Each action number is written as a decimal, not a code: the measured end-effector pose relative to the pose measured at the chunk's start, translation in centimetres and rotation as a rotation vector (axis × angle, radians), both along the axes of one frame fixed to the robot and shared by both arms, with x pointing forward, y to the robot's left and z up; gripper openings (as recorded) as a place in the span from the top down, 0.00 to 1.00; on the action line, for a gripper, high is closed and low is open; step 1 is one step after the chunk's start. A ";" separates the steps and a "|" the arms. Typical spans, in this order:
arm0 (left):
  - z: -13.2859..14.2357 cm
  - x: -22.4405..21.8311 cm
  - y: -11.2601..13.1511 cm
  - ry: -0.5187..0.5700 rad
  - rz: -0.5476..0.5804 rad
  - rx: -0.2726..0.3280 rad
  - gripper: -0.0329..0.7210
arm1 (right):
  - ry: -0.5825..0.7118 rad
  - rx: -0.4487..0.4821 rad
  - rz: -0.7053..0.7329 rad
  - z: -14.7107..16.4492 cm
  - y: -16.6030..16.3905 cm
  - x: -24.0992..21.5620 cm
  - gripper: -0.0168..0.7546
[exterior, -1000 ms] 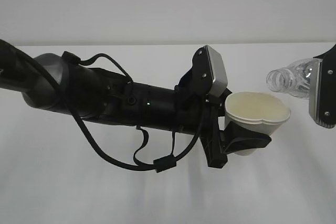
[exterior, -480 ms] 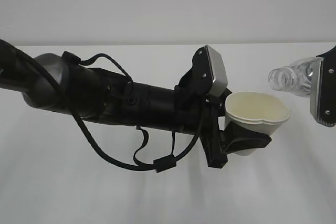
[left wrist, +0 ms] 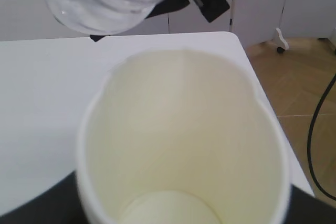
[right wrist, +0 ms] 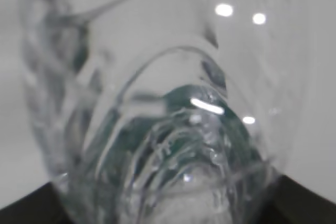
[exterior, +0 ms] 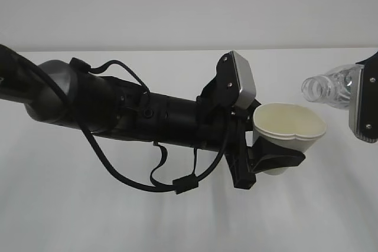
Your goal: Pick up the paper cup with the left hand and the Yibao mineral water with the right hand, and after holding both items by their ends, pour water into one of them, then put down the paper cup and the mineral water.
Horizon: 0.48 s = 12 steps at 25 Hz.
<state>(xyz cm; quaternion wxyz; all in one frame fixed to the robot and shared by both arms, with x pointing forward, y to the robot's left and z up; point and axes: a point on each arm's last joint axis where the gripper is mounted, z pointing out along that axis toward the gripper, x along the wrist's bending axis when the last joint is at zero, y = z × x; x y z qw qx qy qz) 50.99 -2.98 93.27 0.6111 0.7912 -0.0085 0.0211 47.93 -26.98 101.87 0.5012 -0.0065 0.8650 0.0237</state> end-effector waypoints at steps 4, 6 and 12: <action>0.0 0.0 0.0 0.000 0.000 0.000 0.39 | -0.001 -0.013 0.009 0.0 0.0 0.0 0.38; 0.0 0.0 0.0 0.000 0.000 0.000 0.39 | -0.002 -0.021 0.018 0.0 0.2 0.0 0.38; 0.0 0.0 0.0 0.000 0.000 0.000 0.39 | -0.015 -0.051 0.023 0.1 0.6 -0.1 0.38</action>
